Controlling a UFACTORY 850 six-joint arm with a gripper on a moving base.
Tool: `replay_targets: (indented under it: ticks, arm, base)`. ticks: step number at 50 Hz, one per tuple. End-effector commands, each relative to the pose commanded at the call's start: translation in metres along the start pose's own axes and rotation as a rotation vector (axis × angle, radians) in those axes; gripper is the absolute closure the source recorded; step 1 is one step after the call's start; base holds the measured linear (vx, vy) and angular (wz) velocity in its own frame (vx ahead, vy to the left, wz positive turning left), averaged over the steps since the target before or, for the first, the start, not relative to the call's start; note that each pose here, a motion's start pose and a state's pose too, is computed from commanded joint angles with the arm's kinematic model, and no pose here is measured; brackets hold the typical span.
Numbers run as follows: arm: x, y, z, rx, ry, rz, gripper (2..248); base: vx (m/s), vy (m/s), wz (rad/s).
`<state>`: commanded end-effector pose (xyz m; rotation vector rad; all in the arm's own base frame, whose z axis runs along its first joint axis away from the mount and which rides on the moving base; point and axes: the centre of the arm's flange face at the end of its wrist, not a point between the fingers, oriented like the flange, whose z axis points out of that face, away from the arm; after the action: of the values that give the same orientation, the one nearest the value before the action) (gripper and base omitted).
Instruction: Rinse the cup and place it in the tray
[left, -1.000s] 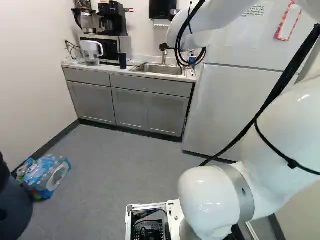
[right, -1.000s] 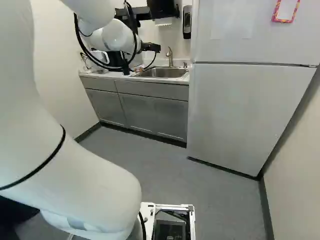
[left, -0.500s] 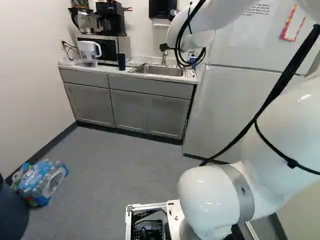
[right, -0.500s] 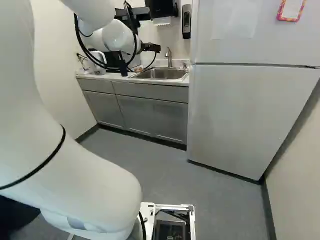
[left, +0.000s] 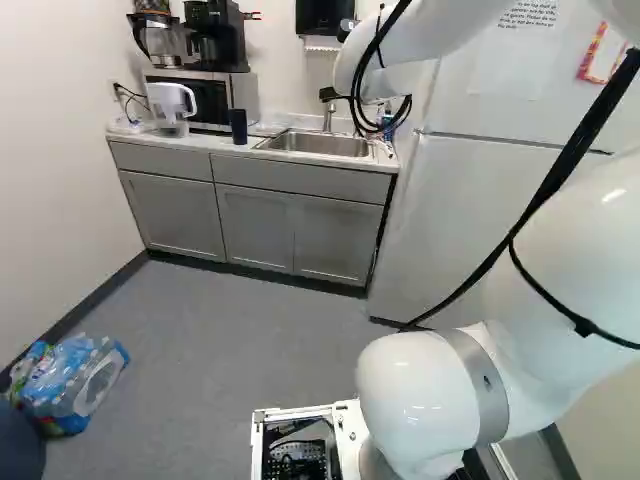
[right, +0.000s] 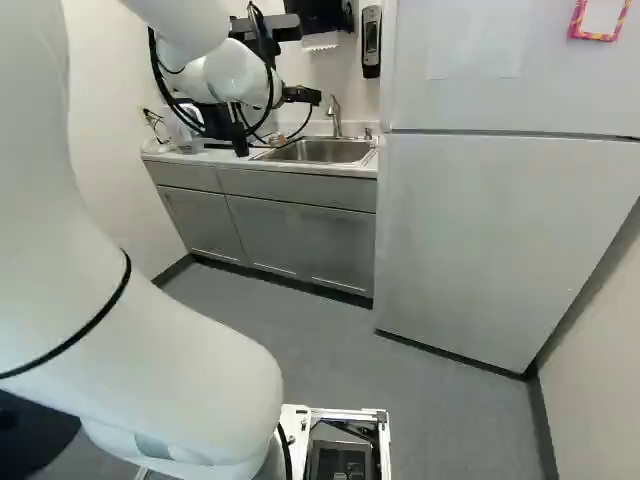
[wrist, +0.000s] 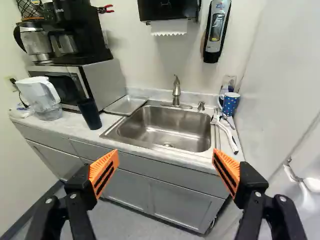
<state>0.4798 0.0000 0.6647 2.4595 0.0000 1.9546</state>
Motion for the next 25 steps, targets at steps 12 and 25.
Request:
replay_targets:
  ticks: [12,25]
  arm:
    - [0.0,0.0,0.0,0.0,0.0,0.0,3]
    - [0.0,0.0,0.0,0.0,0.0,0.0,3]
  base:
    - [0.12,-0.001,-0.019]
    - [0.116,-0.003,-0.018]
